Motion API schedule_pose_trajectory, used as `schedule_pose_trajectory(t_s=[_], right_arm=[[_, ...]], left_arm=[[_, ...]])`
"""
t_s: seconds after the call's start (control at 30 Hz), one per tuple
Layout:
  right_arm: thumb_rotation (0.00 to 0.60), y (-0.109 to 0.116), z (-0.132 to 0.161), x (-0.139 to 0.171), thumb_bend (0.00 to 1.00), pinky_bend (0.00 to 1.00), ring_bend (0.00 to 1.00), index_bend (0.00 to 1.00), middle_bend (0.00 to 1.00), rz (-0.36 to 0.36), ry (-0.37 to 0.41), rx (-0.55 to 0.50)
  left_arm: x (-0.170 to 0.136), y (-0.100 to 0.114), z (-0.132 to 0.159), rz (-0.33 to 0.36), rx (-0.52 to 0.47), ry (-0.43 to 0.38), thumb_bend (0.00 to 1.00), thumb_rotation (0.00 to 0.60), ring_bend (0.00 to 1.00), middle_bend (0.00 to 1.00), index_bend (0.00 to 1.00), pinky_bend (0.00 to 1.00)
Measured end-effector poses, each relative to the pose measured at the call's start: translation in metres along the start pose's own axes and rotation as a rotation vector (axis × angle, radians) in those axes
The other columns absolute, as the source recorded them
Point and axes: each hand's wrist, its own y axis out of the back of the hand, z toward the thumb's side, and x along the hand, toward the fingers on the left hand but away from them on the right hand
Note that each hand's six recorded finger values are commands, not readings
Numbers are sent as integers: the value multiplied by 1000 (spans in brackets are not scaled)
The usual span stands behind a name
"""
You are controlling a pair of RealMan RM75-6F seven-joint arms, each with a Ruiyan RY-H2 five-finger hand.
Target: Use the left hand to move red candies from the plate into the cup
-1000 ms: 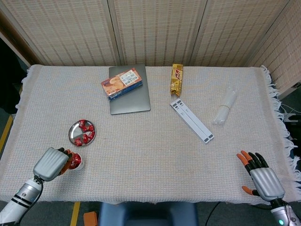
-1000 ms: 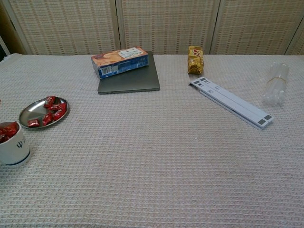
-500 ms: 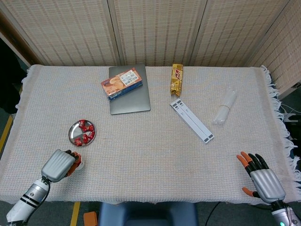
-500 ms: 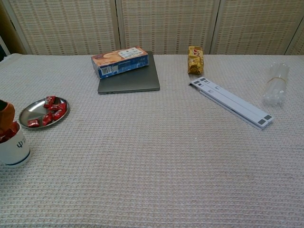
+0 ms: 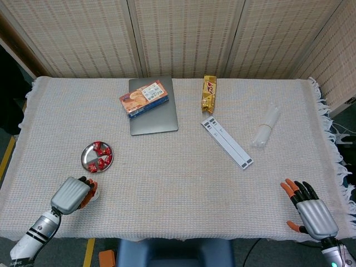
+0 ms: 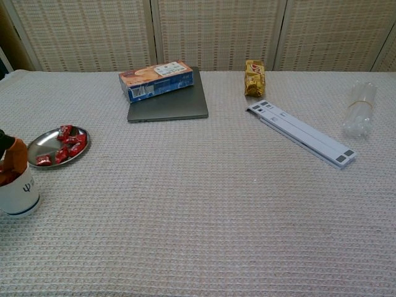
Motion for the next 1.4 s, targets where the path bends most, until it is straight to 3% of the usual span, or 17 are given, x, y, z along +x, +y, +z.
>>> schedule_pose_trajectory(t_s=[0.23, 0.7, 0.8, 1.03, 1.4], right_arm=[[600, 0, 0, 0, 63, 0, 0, 0, 0, 0, 2, -1], [600, 1, -2, -2, 64, 0, 0, 0, 0, -5, -9, -3], [600, 0, -2, -3, 64, 0, 0, 0, 0, -1, -12, -2], [600, -2, -3, -5, 63, 0, 0, 0, 0, 7, -19, 2], [600, -3, -5, -8, 63, 0, 0, 0, 0, 12, -35, 2]], left_arm=[[-3, 6, -1, 0, -20, -10, 412, 600, 402, 302, 241, 1000], [4, 31, -9, 99, -92, 7, 410, 600, 426, 354, 241, 999], [16, 32, -12, 107, -114, 11, 410, 600, 390, 315, 223, 994], [60, 21, -9, 34, -96, 18, 408, 600, 380, 297, 222, 1000], [117, 1, -16, -24, 9, 90, 406, 600, 375, 285, 216, 1000]])
